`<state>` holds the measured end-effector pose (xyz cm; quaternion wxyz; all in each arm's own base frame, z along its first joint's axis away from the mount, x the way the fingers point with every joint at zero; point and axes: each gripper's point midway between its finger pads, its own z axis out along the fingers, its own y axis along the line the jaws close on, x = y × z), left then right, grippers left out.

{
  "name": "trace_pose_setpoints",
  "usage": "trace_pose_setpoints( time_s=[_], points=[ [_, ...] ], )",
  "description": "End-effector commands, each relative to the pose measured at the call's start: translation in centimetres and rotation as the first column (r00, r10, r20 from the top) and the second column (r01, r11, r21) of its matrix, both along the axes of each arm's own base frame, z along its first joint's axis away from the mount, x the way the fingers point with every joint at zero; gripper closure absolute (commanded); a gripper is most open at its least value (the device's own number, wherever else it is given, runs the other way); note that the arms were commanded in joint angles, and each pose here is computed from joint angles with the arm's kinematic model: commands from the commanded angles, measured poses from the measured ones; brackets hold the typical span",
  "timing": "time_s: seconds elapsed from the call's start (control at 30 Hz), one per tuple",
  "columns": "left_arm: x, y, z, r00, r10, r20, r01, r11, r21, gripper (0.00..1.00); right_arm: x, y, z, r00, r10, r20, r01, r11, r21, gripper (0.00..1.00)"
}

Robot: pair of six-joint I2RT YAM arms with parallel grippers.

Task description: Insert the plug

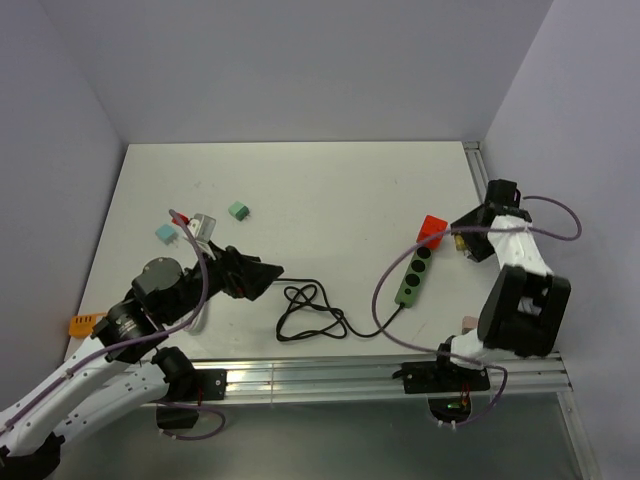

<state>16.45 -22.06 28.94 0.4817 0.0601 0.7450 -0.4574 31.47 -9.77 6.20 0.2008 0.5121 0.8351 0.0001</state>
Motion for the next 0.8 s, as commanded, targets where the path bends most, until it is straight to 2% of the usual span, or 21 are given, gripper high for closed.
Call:
trace_pose_setpoints(
  time_s=[0.0,0.03,0.13,0.2,0.23,0.27,0.3,0.37,0.4,0.43,0.5,0.53,0.57,0.6,0.63,0.67,0.73,0.77],
  points=[
    [-0.9,0.5,3.1,0.999,-0.017,0.043,0.020,0.998,-0.057,0.07,0.3,2.8,6.8,0.970,0.045,0.239,-0.037,0.999,-0.039,1.00],
    [-1.0,0.5,3.3,0.999,-0.025,0.045,0.027,0.998,-0.060,0.10,-0.4,3.8,7.1,0.964,0.035,0.264,-0.030,0.999,-0.024,1.00],
    [-1.7,0.2,4.1,0.997,-0.059,0.055,0.063,0.995,-0.075,0.20,-2.1,8.1,12.6,0.893,0.095,0.440,-0.094,0.995,-0.025,1.00],
    [-2.2,-0.2,4.7,0.993,-0.094,0.066,0.100,0.990,-0.102,0.29,-3.3,11.4,14.6,0.862,0.168,0.478,-0.186,0.983,-0.011,1.00],
    [-2.3,-0.3,5.2,0.992,-0.099,0.077,0.107,0.987,-0.116,0.30,-3.9,12.8,16.3,0.824,0.198,0.530,-0.232,0.973,-0.003,1.00],
    [-2.4,-0.6,5.8,0.989,-0.113,0.097,0.126,0.982,-0.139,0.31,-4.5,16.2,17.4,0.773,0.297,0.560,-0.364,0.931,0.008,1.00],
    [-2.7,-0.9,5.9,0.986,-0.134,0.102,0.148,0.978,-0.147,0.31,-4.9,17.9,18.7,0.729,0.347,0.591,-0.435,0.901,0.007,1.00],
    [-2.8,-1.4,5.9,0.981,-0.158,0.110,0.173,0.973,-0.151,0.28,-6.3,22.1,19.9,0.615,0.475,0.629,-0.623,0.782,0.019,1.00],
    [-2.7,-1.6,6.3,0.977,-0.166,0.137,0.187,0.969,-0.162,0.20,-7.7,24.8,20.4,0.538,0.544,0.645,-0.725,0.689,0.024,1.00],
    [-3.1,-2.1,6.3,0.969,-0.199,0.146,0.222,0.961,-0.163,0.17,-8.6,26.4,20.4,0.478,0.588,0.652,-0.785,0.619,0.018,1.00],
    [-3.2,-2.8,6.3,0.957,-0.229,0.177,0.257,0.953,-0.159,0.08,-11.3,30.4,21.1,0.310,0.638,0.705,-0.900,0.436,0.001,1.00],
    [-3.4,-3.1,6.0,0.950,-0.256,0.181,0.284,0.947,-0.151,0.06,-12.3,31.4,21.4,0.244,0.649,0.721,-0.926,0.378,-0.026,1.00],
    [-3.5,-3.5,6.2,0.941,-0.272,0.199,0.304,0.941,-0.150,0.02,-13.2,32.5,22.0,0.178,0.644,0.744,-0.947,0.318,-0.048,1.00],
    [-3.6,-3.8,6.5,0.930,-0.286,0.230,0.326,0.932,-0.159,0.00,-14.2,33.3,21.4,0.144,0.645,0.750,-0.963,0.266,-0.043,1.00],
    [-4.2,-4.3,6.3,0.913,-0.329,0.242,0.371,0.916,-0.153,0.01,-15.7,34.5,21.9,0.086,0.624,0.777,-0.980,0.191,-0.045,1.00],
    [-4.3,-4.4,6.4,0.906,-0.338,0.257,0.384,0.910,-0.158,0.01,-16.1,35.4,23.2,0.025,0.575,0.818,-0.985,0.153,-0.077,1.00],
    [-4.7,-4.7,6.7,0.883,-0.354,0.308,0.419,0.890,-0.179,0.00,-18.2,36.6,23.8,-0.024,0.515,0.857,-0.997,0.053,-0.060,1.00],
    [-5.0,-4.6,7.0,0.871,-0.357,0.336,0.435,0.880,-0.192,0.01,-18.5,37.0,24.8,-0.058,0.483,0.874,-0.996,0.037,-0.086,1.00]
  ],
)
